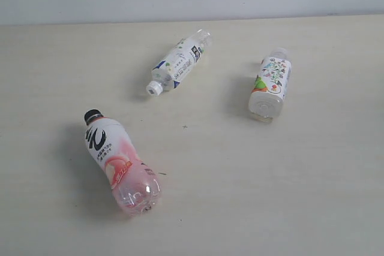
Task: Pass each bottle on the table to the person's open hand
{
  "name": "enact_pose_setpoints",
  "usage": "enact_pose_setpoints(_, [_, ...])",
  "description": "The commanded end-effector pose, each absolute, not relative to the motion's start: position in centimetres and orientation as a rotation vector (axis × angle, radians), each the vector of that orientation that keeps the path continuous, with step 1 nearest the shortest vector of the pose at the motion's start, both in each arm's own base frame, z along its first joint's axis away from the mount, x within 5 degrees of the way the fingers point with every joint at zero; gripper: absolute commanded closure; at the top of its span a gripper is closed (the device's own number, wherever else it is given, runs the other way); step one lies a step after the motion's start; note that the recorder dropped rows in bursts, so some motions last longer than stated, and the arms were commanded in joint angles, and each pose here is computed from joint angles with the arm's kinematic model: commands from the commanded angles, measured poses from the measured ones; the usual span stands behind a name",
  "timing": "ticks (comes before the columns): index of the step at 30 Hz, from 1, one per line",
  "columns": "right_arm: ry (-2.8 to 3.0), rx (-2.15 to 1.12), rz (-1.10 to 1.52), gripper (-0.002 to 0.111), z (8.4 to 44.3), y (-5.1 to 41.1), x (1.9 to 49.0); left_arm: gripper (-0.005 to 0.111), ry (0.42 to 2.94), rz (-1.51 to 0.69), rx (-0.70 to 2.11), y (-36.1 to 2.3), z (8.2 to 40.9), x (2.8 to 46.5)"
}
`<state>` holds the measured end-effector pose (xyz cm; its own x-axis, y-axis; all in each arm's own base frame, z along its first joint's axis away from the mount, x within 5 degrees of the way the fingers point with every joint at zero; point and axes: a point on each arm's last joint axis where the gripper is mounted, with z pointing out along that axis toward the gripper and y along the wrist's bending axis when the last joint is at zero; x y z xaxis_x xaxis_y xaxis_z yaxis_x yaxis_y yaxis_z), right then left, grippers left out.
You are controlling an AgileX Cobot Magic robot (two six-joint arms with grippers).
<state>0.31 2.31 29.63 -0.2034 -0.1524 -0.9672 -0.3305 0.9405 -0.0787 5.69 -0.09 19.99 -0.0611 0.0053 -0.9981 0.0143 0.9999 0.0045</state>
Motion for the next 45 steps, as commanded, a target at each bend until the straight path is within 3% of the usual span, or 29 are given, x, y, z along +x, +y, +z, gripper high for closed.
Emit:
enact_pose_setpoints(1, [1.729,-0.272,0.201,0.108,29.7,2.2,0.8,0.107,1.624,-0.007,0.014,-0.1,20.0,5.6])
enact_pose_setpoints(21, [1.725,-0.191,0.219,0.108,29.4,1.9,1.2,0.107,1.624,-0.007,0.014,-0.1,20.0,5.6])
enact_pose_setpoints(30, [1.56,-0.191,-0.004,0.108,30.9,0.7,1.6,0.107,1.624,-0.007,0.014,-0.1,20.0,5.6])
enact_pose_setpoints(45, [1.651,-0.198,0.029,0.108,30.0,0.9,1.5,0.107,1.624,-0.007,0.014,-0.1,20.0,5.6])
